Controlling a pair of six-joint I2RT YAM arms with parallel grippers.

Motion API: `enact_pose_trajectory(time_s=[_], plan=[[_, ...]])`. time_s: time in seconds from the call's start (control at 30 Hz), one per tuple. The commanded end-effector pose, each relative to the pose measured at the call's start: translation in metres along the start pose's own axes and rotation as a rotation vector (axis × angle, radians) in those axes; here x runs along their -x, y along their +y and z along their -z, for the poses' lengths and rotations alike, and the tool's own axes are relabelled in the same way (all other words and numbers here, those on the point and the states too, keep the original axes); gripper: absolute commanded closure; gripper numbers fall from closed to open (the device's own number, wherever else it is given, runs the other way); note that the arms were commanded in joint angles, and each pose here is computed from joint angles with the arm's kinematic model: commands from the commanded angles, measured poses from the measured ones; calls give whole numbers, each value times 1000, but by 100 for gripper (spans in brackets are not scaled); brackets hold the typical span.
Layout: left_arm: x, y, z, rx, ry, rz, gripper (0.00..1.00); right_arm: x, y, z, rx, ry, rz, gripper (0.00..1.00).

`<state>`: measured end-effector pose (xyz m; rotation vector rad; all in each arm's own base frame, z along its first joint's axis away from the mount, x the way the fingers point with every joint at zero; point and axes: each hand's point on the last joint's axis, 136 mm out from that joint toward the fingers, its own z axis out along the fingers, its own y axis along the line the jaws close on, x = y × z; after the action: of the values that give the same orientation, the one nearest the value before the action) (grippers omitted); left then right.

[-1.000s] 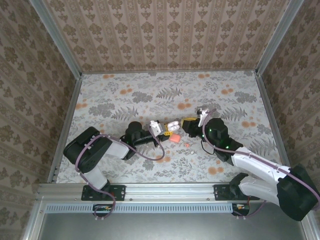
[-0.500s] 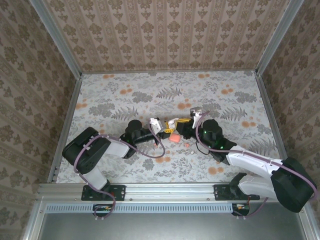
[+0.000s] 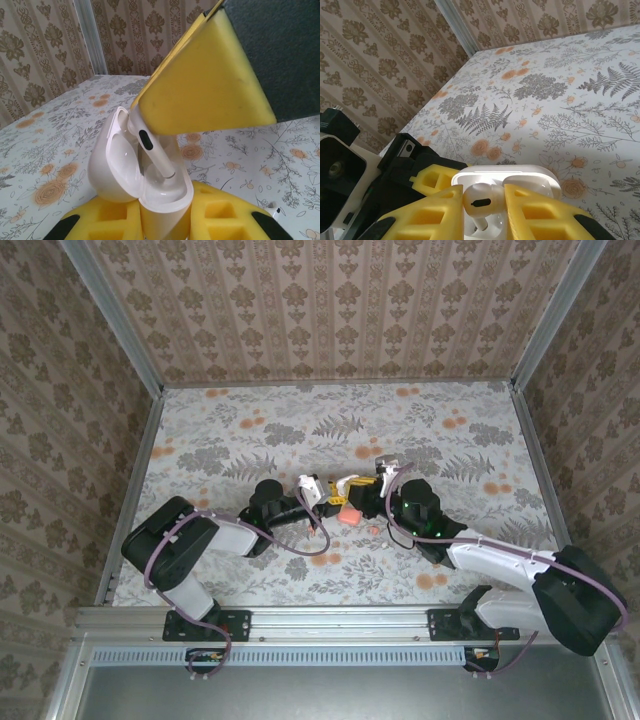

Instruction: Insert the wireless bluetooth earbuds into the charging case

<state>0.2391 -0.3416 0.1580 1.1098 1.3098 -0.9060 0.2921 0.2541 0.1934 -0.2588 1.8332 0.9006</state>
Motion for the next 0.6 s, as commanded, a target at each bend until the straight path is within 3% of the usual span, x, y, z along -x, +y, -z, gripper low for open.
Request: enact_pose_trajectory(time_s=[0.0, 0.57], plan=[[26, 2, -1, 1, -73, -21, 95, 15, 16, -3, 58, -39, 3, 76], [32, 6, 0, 20, -87, -28, 95, -1, 13, -7, 63, 6, -12, 76]])
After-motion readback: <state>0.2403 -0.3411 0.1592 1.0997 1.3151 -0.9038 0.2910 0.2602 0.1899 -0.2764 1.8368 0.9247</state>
